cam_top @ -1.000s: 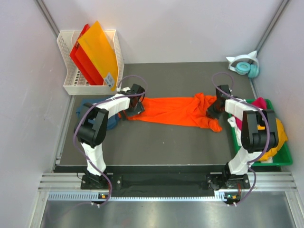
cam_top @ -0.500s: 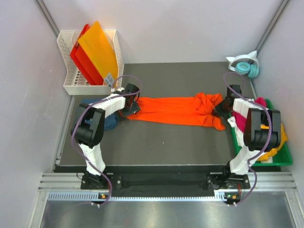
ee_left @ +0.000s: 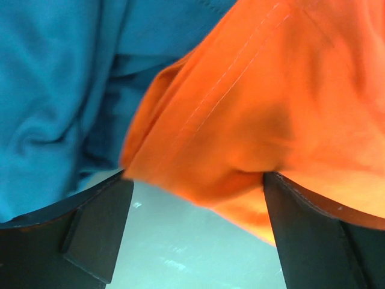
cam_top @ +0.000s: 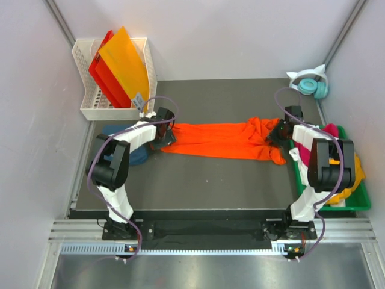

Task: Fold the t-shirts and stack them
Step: Fold the tshirt

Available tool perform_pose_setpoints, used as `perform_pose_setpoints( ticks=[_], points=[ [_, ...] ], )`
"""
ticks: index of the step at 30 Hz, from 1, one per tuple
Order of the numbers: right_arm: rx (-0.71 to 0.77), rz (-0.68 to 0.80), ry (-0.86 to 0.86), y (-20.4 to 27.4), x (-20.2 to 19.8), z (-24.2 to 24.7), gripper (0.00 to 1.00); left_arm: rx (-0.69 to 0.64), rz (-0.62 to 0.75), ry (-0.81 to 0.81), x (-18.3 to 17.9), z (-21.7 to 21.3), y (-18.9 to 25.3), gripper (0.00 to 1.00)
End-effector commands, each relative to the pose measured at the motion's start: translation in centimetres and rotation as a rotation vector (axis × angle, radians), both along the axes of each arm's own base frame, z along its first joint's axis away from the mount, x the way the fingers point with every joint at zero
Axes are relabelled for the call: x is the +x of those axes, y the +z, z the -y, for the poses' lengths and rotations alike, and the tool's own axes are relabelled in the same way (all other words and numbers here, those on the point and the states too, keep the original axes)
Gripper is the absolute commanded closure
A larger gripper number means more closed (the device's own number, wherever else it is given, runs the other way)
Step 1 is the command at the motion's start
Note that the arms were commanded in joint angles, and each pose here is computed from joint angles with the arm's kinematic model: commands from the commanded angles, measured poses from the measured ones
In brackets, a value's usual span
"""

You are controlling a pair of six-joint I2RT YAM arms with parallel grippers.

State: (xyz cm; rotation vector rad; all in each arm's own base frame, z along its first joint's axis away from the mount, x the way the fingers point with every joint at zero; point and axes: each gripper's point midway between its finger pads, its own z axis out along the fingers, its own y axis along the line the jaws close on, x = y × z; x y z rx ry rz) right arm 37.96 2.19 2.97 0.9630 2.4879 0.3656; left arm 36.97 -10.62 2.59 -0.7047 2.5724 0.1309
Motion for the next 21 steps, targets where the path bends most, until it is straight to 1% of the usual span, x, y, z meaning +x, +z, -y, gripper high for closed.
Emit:
perform_pose_setpoints(
  ticks=[1,2,4,5,9,13,16,21],
  points=[
    [-0.150,0.247,0.146,6.5,4.0,-2.5,0.62,-0.014,0.170,-0.076,1.3,0.6,5.0,0.05],
    [-0.158,0.298,0.156,8.5,4.5,-3.0,0.59,-0.014,0.205,-0.083,1.6,0.8,6.3,0.04],
    [-0.163,0.330,0.207,10.2,4.5,-4.8,0.54,0.017,0.226,-0.092,1.6,0.7,7.4,0.04],
    [-0.190,0.367,0.197,12.0,4.8,-4.8,0.54,0.023,0.237,-0.088,1.8,0.6,8.0,0.04],
    [-0.199,0.409,0.275,14.0,3.8,-7.5,0.52,0.082,0.217,-0.068,1.2,-0.6,7.9,0.04],
    [-0.175,0.378,0.376,12.5,1.9,-11.1,0.55,0.132,0.150,-0.050,0.3,-1.6,6.2,0.05],
    [-0.172,0.323,0.431,10.0,0.2,-12.9,0.58,0.155,0.102,-0.036,0.1,-1.8,4.7,0.06],
    [-0.209,0.259,0.430,7.1,-1.8,-12.8,0.58,0.173,0.081,-0.025,0.7,-2.0,3.5,0.06]
  ],
)
